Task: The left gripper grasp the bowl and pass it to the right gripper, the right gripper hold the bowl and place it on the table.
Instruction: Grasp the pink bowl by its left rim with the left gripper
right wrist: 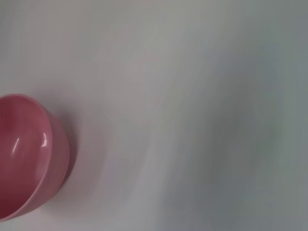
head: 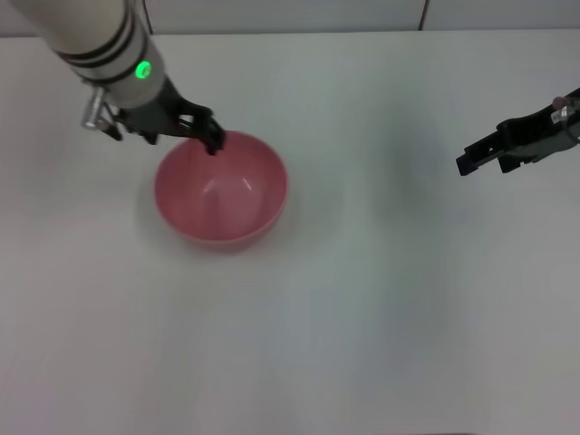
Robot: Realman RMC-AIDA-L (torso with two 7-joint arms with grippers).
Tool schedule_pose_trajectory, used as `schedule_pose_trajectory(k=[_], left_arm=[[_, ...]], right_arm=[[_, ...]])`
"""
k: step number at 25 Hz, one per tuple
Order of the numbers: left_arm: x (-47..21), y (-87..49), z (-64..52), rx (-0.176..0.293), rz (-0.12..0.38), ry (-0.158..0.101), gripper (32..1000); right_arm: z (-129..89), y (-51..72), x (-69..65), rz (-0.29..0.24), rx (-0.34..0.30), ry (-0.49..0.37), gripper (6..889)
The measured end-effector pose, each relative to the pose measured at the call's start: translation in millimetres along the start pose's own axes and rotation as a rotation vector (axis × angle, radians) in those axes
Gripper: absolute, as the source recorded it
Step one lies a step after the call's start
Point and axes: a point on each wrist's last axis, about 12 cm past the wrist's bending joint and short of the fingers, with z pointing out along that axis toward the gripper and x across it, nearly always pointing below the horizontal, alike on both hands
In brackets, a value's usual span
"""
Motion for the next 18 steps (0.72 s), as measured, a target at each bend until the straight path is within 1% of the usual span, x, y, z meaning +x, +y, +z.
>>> schedule_pose_trajectory(k=[1, 3, 5, 8, 9, 10, 12, 18], left_arm=[[0.0, 0.0, 0.0, 0.0, 0.0, 0.0, 846], [2.6, 13.2, 3.6, -0.018, -0.028, 0.005, 847], [5.9, 23.9, 8.7, -0.017, -0.051, 0.019, 844], [10.7, 33.3, 17.0, -0.008, -0.076, 0.039, 835], [13.1, 35.3, 20.9, -0.005, -0.083, 0.047, 833], [13.1, 35.3, 20.9, -0.005, -0.083, 0.047, 830], [17.4, 37.5, 28.2, 0.002, -0.089, 0.061, 824], [21.0, 37.2, 34.8, 0.014, -0.094, 0.068, 807]], right_arm=[[0, -0.3, 0.0, -0.001, 0.0, -0.002, 742], [0, -0.7, -0.6, -0.003, 0.002, -0.007, 742], [0, -1.0, -1.0, -0.003, 0.003, -0.011, 742], [0, -1.2, -1.2, -0.001, 0.002, -0.014, 742], [0, -1.2, -1.1, -0.001, 0.002, -0.015, 742], [0, -1.2, -1.2, -0.001, 0.002, -0.015, 742], [0, -1.2, -1.2, -0.001, 0.002, -0.015, 742], [0, 0.1, -4.1, -0.008, 0.005, -0.024, 742]])
